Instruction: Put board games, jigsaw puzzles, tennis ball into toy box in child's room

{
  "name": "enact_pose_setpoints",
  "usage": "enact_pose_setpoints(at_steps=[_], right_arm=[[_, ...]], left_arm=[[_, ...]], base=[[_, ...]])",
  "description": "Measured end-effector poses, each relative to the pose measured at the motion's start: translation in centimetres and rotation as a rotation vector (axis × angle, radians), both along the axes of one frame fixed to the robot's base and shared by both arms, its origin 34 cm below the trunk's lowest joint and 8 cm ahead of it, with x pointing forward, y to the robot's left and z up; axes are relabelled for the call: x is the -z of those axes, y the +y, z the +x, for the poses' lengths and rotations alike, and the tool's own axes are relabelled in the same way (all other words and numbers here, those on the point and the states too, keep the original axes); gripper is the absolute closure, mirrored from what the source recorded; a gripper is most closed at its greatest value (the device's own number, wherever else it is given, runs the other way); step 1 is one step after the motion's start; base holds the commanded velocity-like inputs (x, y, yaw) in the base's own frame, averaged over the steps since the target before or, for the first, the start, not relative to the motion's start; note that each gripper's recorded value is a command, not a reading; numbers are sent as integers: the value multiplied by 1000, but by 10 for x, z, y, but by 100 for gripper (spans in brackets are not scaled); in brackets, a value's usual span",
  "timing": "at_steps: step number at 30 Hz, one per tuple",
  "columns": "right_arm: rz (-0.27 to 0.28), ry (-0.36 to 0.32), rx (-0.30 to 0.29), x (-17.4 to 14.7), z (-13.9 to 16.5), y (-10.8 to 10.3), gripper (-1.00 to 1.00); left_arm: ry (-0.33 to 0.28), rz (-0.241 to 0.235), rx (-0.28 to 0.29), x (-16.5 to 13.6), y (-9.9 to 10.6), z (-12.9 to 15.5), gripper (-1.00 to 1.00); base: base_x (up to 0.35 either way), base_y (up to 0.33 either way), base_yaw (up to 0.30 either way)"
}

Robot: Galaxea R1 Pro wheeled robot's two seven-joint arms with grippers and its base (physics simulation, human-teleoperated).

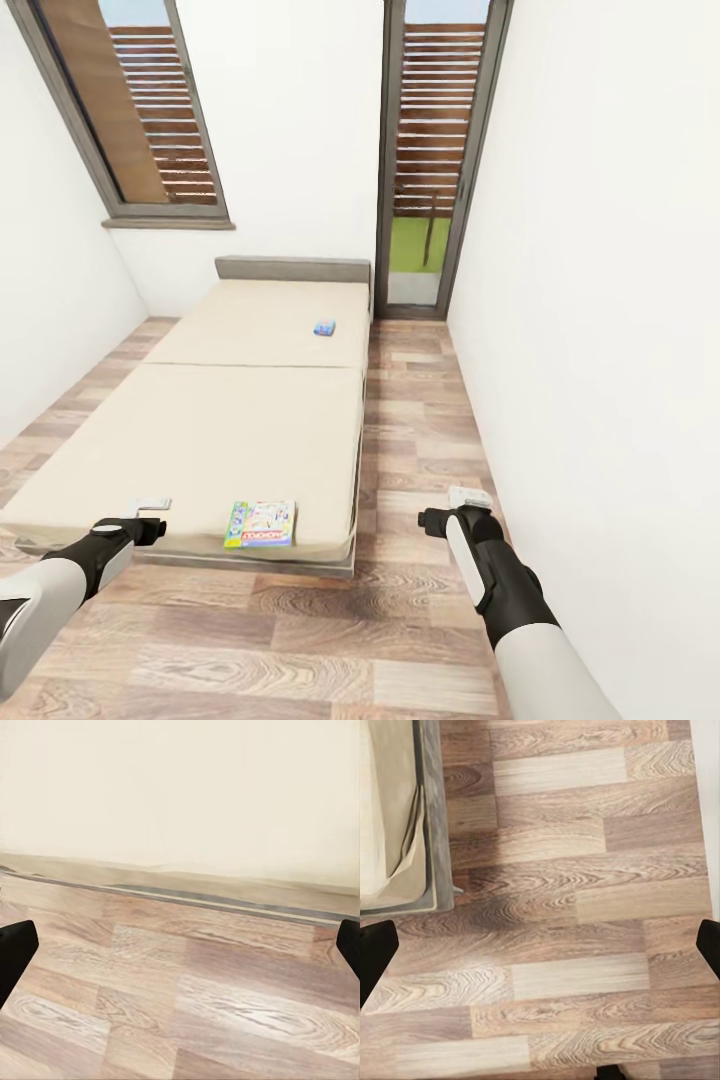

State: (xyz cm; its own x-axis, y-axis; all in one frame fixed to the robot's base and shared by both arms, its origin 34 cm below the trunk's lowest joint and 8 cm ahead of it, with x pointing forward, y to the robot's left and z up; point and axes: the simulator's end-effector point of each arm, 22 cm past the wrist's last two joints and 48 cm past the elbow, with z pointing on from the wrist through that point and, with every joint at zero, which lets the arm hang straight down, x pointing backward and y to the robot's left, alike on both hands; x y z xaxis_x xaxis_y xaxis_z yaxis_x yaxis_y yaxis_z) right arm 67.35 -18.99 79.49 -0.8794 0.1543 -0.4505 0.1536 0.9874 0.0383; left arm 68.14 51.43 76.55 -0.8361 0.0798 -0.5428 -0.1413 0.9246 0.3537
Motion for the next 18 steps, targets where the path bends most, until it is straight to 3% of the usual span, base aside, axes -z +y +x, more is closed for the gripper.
enact_pose_setpoints(at_steps=[18], right_arm=[[1, -30, 0, -17, 6, 0, -100]], left_arm=[[-15, 14, 20, -15, 0, 3, -100]], base=[[0, 0, 0]])
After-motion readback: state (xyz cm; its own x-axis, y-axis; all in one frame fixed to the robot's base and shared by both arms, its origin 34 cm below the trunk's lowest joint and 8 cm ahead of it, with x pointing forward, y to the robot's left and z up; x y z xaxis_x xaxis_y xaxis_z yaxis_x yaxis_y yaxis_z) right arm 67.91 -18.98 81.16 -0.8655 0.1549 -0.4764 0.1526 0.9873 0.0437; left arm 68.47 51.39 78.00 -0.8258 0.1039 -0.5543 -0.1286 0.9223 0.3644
